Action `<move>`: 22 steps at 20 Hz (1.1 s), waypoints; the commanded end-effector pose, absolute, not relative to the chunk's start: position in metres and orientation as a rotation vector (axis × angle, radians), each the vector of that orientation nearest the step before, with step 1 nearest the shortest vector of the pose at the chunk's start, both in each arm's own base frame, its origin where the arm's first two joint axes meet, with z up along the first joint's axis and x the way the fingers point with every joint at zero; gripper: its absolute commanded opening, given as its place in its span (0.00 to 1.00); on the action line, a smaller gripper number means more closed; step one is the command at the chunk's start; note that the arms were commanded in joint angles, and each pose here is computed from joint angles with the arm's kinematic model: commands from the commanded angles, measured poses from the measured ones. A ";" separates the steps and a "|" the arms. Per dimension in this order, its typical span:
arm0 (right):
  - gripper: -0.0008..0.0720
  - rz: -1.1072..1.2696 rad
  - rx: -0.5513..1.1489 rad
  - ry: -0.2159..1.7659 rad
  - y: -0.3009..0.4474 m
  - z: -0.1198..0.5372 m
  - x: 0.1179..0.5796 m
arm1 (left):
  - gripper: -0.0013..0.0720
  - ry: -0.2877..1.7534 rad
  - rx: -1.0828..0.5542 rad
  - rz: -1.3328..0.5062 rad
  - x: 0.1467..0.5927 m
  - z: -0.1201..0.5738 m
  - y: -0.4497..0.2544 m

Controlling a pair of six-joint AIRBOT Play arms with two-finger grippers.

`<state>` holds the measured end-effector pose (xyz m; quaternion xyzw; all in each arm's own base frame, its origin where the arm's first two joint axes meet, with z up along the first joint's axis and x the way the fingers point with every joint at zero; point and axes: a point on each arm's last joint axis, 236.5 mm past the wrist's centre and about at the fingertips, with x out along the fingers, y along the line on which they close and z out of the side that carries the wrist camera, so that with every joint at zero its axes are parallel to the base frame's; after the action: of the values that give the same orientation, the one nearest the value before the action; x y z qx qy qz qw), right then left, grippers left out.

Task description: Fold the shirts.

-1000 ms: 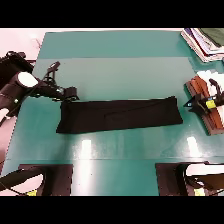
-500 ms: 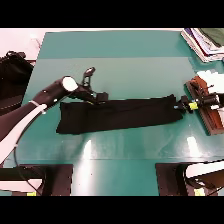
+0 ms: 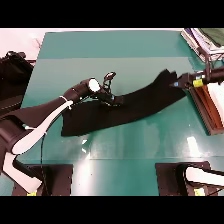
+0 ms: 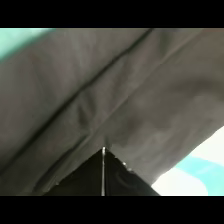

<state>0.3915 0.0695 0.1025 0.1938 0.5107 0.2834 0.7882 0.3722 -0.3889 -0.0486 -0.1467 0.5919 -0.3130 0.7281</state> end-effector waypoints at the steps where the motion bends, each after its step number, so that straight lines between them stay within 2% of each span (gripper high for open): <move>1: 0.04 0.672 0.340 0.987 0.114 0.171 0.386 | 0.05 1.332 -0.319 -0.684 0.372 -0.066 -0.394; 7: 0.04 0.815 0.283 0.956 0.188 0.205 0.367 | 0.05 1.299 -0.319 -0.674 0.381 -0.065 -0.394; 12: 0.04 0.991 0.345 0.878 0.253 0.239 0.347 | 0.05 1.282 -0.292 -0.679 0.403 -0.031 -0.369; 14: 0.04 1.024 0.340 0.849 0.274 0.244 0.342 | 0.05 1.198 -0.265 -0.639 0.429 0.006 -0.337; 18: 0.04 1.133 0.339 0.824 0.342 0.244 0.320 | 0.05 0.980 -0.212 -0.473 0.472 0.107 -0.225; 22: 0.04 1.272 0.309 0.839 0.449 0.201 0.282 | 0.05 0.752 -0.221 -0.313 0.473 0.205 -0.126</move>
<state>0.3051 0.3840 0.2199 0.1446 0.3943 0.5437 0.7266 0.4768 -0.1951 0.1454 -0.1193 0.4247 -0.2082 0.8729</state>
